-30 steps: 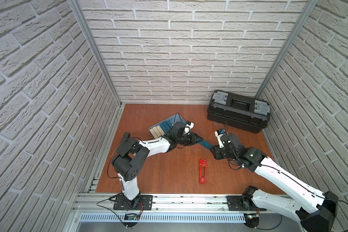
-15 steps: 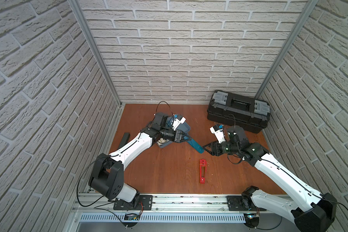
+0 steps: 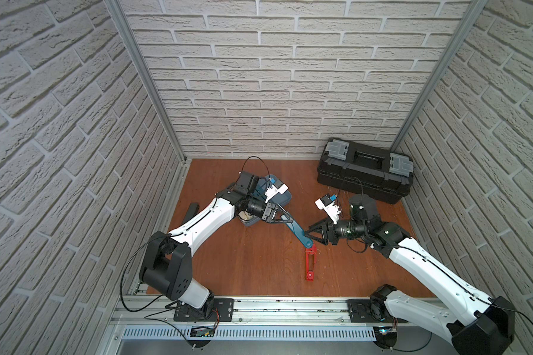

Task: Put the pruning pliers into the storage box
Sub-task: Pick up the pruning pliers from the center of the board.

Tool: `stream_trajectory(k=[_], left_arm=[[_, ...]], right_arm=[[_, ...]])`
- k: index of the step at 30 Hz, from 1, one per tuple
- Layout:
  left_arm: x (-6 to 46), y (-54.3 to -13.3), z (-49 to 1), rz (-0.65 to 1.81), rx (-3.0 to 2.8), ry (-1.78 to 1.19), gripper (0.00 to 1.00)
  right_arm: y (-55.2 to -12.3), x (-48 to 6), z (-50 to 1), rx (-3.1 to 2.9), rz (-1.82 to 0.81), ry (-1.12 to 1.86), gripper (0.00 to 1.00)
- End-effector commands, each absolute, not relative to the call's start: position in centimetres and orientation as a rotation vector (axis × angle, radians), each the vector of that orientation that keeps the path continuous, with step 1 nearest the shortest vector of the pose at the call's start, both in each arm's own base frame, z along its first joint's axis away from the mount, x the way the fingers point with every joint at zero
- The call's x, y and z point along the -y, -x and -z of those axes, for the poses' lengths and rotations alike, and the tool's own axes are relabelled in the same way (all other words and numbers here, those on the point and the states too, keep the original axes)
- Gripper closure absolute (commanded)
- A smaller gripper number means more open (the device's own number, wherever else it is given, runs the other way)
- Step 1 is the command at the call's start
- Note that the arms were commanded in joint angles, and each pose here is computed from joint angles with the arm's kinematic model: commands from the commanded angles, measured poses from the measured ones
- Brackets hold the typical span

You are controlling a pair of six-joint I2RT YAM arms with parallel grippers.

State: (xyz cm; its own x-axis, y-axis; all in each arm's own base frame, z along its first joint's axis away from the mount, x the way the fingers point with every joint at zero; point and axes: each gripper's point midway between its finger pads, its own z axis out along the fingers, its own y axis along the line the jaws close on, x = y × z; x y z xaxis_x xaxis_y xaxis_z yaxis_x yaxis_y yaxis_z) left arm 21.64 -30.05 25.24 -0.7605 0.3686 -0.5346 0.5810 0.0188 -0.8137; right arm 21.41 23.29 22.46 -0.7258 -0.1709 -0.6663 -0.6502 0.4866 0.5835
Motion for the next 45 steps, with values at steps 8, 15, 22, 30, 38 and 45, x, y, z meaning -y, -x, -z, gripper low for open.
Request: stream_trajectory(k=[8,15,22,30,38,45], left_arm=[[29.4,-20.2,-28.4,1.892,-1.980,-1.070,1.00],[29.4,-20.3,-28.3,1.884,-1.993,-1.062,1.00],[29.5,-20.5,-28.5,1.874,-1.998,-1.060,1.00],[29.5,-20.5,-29.1,1.861,-2.000,-1.072,1.00],[29.5,-20.6,-28.3,1.851,-2.033,-1.071,1.00],[29.5,-20.9,-28.6,1.830,-2.032,-1.072,0.99]], right_arm=[[-21.5,-25.2,-22.6,-2.091,-1.359,0.765,0.44],[-21.3,-26.1,-23.0,-2.039,-1.469,0.785,0.46],[-20.7,-26.4,-23.0,-2.028,-1.520,0.815,0.55],[-20.6,-26.8,-22.5,-2.039,-1.590,0.824,0.57],[-20.9,-27.1,-23.0,-2.027,-1.606,0.830,0.83],[-20.9,-27.1,-22.8,-2.042,-1.599,0.828,0.97]])
